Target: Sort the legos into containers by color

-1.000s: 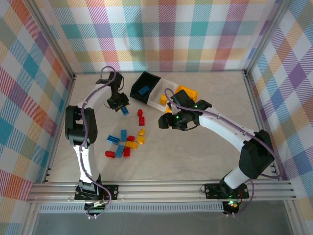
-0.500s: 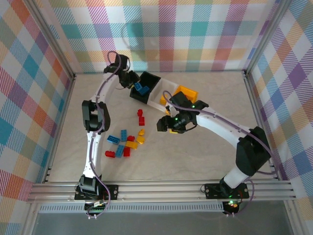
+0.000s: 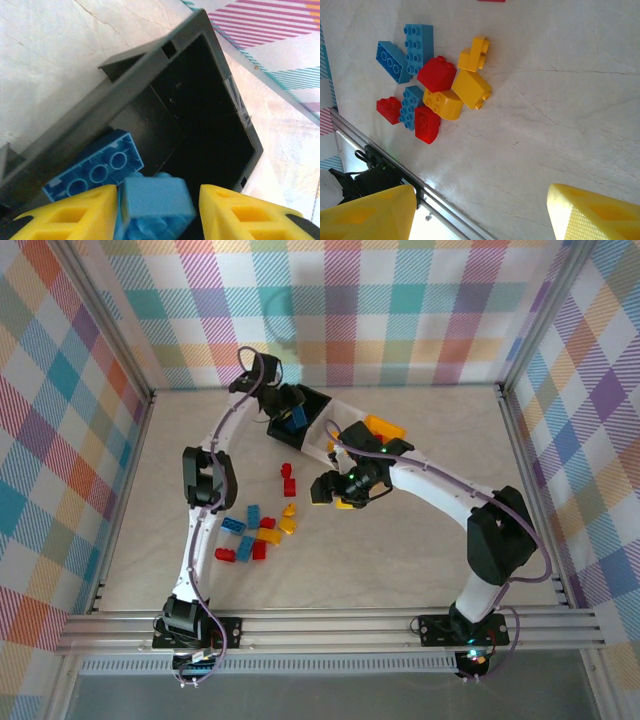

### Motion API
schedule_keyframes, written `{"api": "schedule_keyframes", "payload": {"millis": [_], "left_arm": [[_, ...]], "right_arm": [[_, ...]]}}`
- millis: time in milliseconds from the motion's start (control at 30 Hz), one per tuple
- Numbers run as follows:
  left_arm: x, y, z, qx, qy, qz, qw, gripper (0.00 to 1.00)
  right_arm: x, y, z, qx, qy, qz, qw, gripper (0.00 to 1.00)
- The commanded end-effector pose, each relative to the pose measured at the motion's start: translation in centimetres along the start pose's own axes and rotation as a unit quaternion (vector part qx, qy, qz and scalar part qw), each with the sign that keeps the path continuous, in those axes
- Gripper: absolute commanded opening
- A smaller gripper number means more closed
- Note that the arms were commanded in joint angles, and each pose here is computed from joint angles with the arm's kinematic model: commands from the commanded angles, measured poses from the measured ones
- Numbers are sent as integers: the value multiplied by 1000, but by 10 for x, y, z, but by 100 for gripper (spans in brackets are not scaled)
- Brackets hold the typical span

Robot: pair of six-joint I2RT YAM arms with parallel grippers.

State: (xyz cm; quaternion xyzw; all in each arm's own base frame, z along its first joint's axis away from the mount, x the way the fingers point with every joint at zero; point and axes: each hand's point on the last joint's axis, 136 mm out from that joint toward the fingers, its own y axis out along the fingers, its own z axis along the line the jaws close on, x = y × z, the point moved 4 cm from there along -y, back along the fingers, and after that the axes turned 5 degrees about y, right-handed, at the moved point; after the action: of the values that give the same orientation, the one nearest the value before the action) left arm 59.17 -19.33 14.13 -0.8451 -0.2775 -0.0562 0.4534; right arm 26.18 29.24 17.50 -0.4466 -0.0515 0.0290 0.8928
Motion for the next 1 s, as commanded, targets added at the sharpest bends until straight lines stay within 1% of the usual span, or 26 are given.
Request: {"api": "schedule_keyframes", "payload": {"millis": [0,167,300,433,533,633,833,900,967], "left_arm": [[-3,11,-4,-3,7,-4,1000,48],[-7,16,-1,1,2,4,1000,49],[-5,5,-10,-9,8,1,1000,53],[-4,-31,-29,-15,36,0,999,58],[-7,-65,-32,9,62,1,998,62],[-13,-107,-31,29,70,-5,997,66],[-41,-182,8,98,53,-17,994,86],[-57,-201,25,118,47,-15,992,90],[-74,-219,41,130,34,-12,991,92]], "right_arm": [[-1,-6,6,10,-8,4,1000,70],[-1,-12,9,9,-11,-2,1000,70],[-1,-15,9,10,-13,-8,1000,70],[1,-8,7,3,-16,-3,1000,70],[4,0,7,-17,-30,3,999,70],[12,11,11,-34,-48,7,998,69],[37,39,18,-81,-58,9,995,68],[44,51,24,-90,-69,8,994,68],[51,63,27,-107,-79,10,991,69]]}}
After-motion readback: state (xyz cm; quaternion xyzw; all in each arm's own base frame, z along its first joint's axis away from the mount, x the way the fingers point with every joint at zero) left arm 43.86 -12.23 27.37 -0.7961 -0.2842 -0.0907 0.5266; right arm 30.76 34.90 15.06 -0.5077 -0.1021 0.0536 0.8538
